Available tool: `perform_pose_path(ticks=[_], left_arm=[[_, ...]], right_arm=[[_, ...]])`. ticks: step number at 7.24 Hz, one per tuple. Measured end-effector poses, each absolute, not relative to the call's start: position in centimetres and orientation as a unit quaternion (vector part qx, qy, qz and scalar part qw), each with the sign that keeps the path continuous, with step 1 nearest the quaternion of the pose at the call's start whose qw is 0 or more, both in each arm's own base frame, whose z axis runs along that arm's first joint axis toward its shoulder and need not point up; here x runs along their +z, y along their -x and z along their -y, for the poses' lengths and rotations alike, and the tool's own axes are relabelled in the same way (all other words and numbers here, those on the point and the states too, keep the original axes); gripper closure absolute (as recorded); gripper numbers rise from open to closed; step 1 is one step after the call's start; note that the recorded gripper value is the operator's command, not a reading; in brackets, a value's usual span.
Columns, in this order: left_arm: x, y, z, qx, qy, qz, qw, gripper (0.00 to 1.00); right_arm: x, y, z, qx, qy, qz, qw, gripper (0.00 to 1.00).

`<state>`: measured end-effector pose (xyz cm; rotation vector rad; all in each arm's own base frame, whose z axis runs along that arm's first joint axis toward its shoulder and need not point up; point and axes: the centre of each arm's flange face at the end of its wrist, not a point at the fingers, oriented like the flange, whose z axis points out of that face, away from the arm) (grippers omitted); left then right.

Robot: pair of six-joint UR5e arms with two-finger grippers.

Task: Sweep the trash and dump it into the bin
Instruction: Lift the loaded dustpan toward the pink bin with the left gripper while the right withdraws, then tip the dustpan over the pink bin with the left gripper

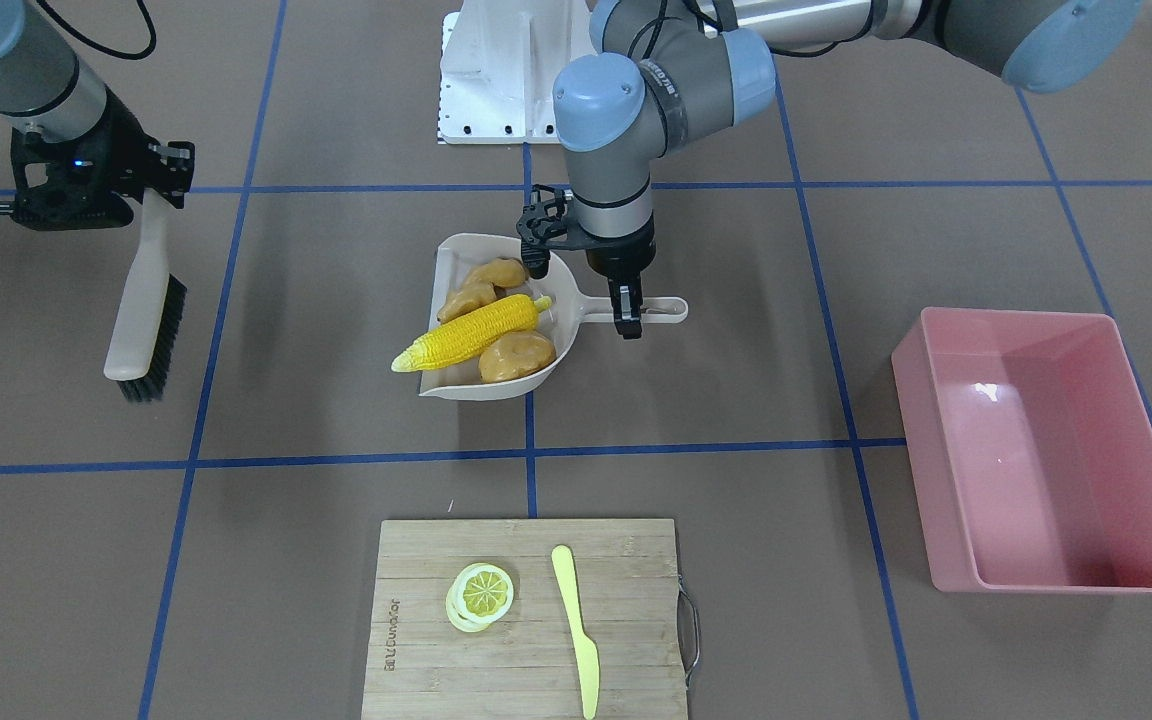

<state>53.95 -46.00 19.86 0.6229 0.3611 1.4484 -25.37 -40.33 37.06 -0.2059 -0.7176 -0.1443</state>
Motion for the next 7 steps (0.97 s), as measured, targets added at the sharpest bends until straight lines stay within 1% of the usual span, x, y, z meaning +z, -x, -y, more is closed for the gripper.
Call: perform_pose_path(ticks=[2, 4, 7], left_arm=[[20.3, -48.9, 49.3, 0.622, -0.278, -0.190, 0.707, 1.00], [21.1, -42.7, 52.4, 0.584, -0.277, -0.214, 0.733, 1.00], [22.0, -36.0, 55.1, 0.521, -0.263, -0.253, 0.771, 1.00]], right_arm=[[40.7, 25.1, 42.3, -0.054, 0.147, 0.362, 0.919, 1.00], [42.1, 26.3, 44.5, -0.040, 0.174, 0.374, 0.910, 1.00], [43.7, 27.2, 45.5, -0.036, 0.191, 0.376, 0.906, 1.00]])
